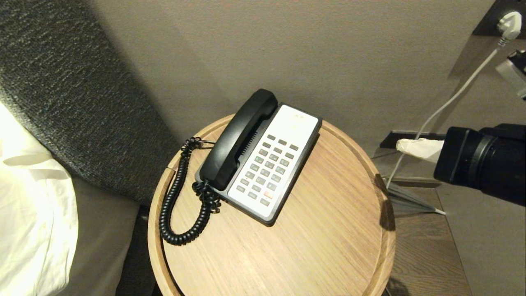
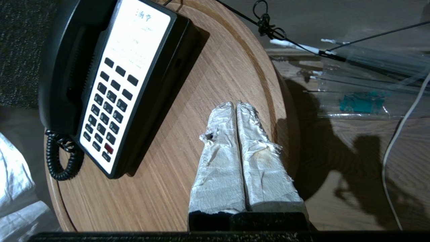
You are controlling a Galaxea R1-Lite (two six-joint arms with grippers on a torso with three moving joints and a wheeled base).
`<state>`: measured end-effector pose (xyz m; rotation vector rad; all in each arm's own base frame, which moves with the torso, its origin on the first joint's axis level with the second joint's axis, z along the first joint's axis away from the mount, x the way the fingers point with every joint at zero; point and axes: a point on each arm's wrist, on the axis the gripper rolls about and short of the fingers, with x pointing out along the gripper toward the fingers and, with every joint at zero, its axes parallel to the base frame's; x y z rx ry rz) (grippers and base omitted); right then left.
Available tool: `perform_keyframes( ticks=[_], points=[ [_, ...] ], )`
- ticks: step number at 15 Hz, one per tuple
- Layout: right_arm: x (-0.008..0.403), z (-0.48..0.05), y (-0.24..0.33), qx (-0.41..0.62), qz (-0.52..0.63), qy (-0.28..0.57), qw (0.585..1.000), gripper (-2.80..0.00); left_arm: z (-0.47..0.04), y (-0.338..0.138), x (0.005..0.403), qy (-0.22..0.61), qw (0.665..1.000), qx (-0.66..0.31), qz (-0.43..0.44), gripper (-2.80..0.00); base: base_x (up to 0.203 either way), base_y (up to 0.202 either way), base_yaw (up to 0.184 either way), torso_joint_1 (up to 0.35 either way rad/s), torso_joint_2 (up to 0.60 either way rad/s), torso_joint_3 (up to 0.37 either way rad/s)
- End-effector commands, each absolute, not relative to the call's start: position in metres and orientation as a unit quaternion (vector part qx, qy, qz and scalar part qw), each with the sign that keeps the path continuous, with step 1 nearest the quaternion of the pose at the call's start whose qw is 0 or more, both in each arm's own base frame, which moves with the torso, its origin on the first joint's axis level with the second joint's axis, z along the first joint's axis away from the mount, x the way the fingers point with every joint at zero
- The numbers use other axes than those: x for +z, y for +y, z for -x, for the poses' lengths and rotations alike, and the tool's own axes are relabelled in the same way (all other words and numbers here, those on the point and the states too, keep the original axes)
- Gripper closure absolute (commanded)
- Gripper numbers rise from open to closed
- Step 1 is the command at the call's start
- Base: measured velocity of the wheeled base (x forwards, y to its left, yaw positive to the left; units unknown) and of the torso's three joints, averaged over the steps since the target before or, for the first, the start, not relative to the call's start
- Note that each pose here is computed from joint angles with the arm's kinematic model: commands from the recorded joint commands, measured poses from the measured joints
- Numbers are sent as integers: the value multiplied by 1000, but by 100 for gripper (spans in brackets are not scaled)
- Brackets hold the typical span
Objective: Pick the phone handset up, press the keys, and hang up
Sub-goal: End the call using the dial pad
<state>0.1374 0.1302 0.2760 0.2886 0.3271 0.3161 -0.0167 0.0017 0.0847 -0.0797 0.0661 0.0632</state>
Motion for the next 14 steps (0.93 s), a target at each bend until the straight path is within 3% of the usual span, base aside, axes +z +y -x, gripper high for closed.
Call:
perform_keyframes(
  ticks=[1,14],
  points=[
    [277,-136,131,161,-144,160,963,0,22,1,74,-3,1000,4,-13,0,0,0,0,0,0,0],
    [267,-119,170,248,-106,191,944,0,21,0,73,-11,1000,-7,-17,0,0,0,0,0,0,0]
  ],
)
